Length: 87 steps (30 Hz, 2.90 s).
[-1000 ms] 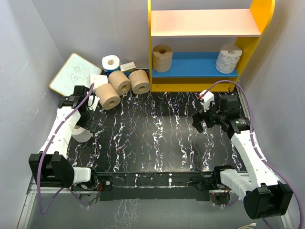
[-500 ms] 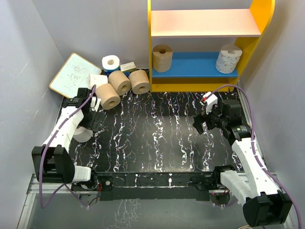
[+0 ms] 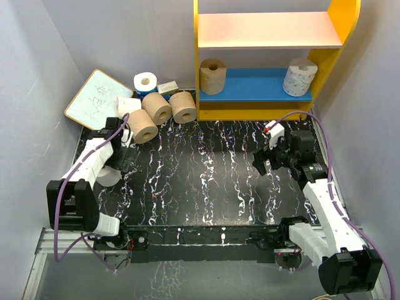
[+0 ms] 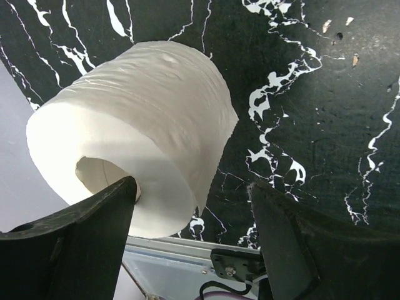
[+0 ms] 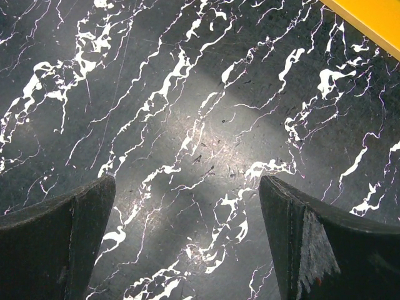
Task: Place and organize the paper towels onto the shelf
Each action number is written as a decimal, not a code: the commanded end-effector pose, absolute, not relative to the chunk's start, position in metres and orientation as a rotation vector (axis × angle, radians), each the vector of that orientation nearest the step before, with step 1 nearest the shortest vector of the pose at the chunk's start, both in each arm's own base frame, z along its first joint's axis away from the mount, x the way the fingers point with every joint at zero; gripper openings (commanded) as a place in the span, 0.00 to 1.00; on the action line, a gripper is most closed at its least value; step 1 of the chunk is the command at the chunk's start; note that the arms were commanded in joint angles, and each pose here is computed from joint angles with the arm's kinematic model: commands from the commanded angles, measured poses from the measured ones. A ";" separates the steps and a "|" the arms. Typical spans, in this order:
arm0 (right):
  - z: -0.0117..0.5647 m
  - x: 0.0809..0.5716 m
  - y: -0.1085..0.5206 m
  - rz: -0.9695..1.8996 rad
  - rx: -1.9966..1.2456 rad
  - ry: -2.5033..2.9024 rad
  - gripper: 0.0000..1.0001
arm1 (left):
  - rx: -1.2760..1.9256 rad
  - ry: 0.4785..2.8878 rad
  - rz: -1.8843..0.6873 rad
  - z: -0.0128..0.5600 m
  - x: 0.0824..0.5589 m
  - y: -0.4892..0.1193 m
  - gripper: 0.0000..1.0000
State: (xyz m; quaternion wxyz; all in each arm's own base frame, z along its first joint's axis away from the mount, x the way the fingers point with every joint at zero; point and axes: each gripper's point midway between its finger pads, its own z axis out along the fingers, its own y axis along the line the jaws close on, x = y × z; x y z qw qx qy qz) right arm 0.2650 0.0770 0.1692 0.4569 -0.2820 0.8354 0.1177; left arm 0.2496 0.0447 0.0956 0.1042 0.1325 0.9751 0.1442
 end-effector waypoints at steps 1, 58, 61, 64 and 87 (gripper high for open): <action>0.177 0.275 0.077 0.271 -0.692 2.008 0.98 | 0.391 2.875 0.495 0.092 0.246 0.054 0.71; 0.191 0.287 -0.031 0.006 -0.291 2.080 0.98 | 1.862 1.466 0.354 0.256 0.424 -0.370 0.00; 0.190 0.287 -0.031 0.008 -0.292 2.083 0.98 | 1.786 1.376 0.378 0.277 0.440 -0.390 0.00; 0.188 0.288 -0.031 0.014 -0.295 2.088 0.98 | 1.743 1.303 0.436 0.287 0.456 -0.402 0.00; 0.186 0.287 -0.028 0.035 -0.305 2.091 0.98 | 1.627 1.065 0.653 0.300 0.512 -0.438 0.00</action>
